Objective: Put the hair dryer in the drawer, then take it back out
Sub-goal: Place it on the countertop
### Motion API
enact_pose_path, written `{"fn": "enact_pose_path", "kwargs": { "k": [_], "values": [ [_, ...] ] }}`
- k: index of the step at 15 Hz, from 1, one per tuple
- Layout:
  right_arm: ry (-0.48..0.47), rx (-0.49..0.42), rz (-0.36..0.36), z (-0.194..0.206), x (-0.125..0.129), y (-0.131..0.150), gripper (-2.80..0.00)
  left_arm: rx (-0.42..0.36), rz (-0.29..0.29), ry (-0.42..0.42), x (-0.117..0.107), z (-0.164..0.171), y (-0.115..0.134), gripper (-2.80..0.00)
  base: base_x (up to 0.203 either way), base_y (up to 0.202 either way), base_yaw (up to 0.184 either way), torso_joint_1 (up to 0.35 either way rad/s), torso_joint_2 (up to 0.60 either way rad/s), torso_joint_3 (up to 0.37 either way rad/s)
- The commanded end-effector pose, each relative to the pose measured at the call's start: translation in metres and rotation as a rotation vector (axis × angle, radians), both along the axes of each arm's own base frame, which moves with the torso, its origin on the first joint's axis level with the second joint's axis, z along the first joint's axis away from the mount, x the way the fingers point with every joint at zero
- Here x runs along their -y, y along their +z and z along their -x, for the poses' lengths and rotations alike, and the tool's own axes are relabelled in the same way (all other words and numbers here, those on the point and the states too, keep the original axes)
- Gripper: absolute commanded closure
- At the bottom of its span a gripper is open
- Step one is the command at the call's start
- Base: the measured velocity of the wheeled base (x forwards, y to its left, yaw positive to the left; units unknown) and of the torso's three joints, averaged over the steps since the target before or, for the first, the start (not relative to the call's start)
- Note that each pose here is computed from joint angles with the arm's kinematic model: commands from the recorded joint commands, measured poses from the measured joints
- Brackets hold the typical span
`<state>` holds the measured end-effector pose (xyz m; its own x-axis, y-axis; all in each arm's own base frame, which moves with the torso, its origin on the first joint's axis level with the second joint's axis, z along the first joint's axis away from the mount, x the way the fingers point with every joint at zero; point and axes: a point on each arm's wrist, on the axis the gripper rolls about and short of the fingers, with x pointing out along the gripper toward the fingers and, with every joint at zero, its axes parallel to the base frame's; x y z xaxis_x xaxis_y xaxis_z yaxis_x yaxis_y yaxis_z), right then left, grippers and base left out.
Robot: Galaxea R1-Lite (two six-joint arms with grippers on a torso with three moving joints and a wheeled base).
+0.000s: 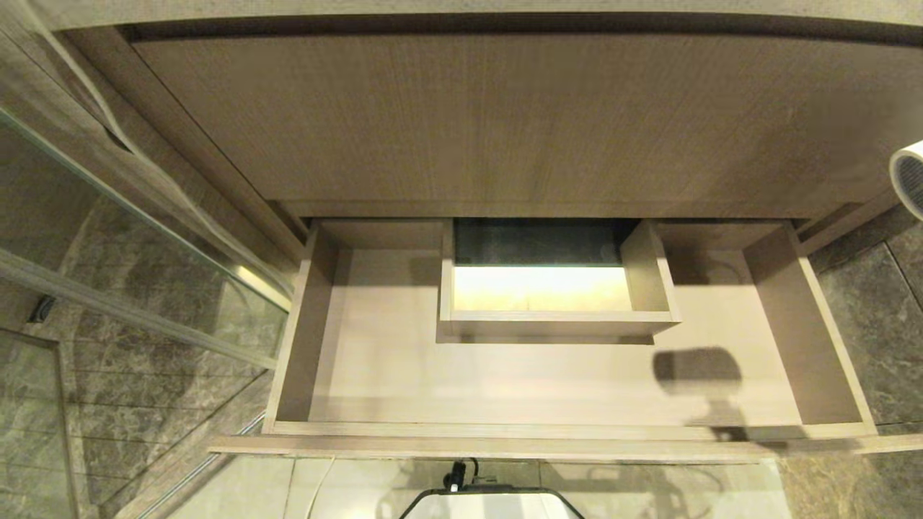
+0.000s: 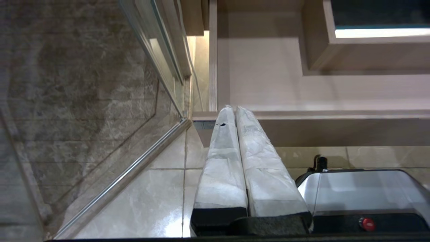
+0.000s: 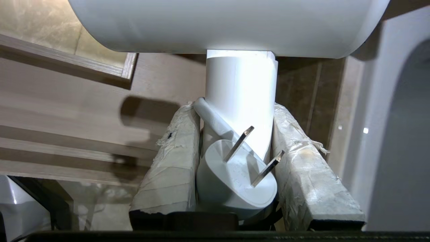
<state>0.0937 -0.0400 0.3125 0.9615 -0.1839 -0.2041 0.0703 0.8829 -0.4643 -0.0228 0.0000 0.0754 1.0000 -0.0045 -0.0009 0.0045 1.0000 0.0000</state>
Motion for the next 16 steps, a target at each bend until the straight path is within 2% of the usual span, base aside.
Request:
{"fn": "enact_pose_path", "kwargs": {
  "k": [1,5,16],
  "values": [
    [0.004,-0.004,0.001,-0.0002,0.0,-0.001,0.0,0.0,0.0,0.0,0.0,-0.0001,-0.0001,0.0,0.0,0.0,0.0,0.401,-0.49,-0.223],
    [0.004,-0.004,0.0,0.0012,-0.0007,-0.0021,0.0,0.001,0.0,0.0,0.0,0.0,0.0001,0.0,0.0,0.0,0.0,0.384,-0.49,-0.244],
    [0.004,-0.006,-0.001,0.0022,-0.0012,-0.0031,0.0,0.0,0.0,0.0,0.0,-0.0001,-0.0001,0.0,0.0,0.0,0.0,0.288,-0.55,-0.266]
  ]
}}
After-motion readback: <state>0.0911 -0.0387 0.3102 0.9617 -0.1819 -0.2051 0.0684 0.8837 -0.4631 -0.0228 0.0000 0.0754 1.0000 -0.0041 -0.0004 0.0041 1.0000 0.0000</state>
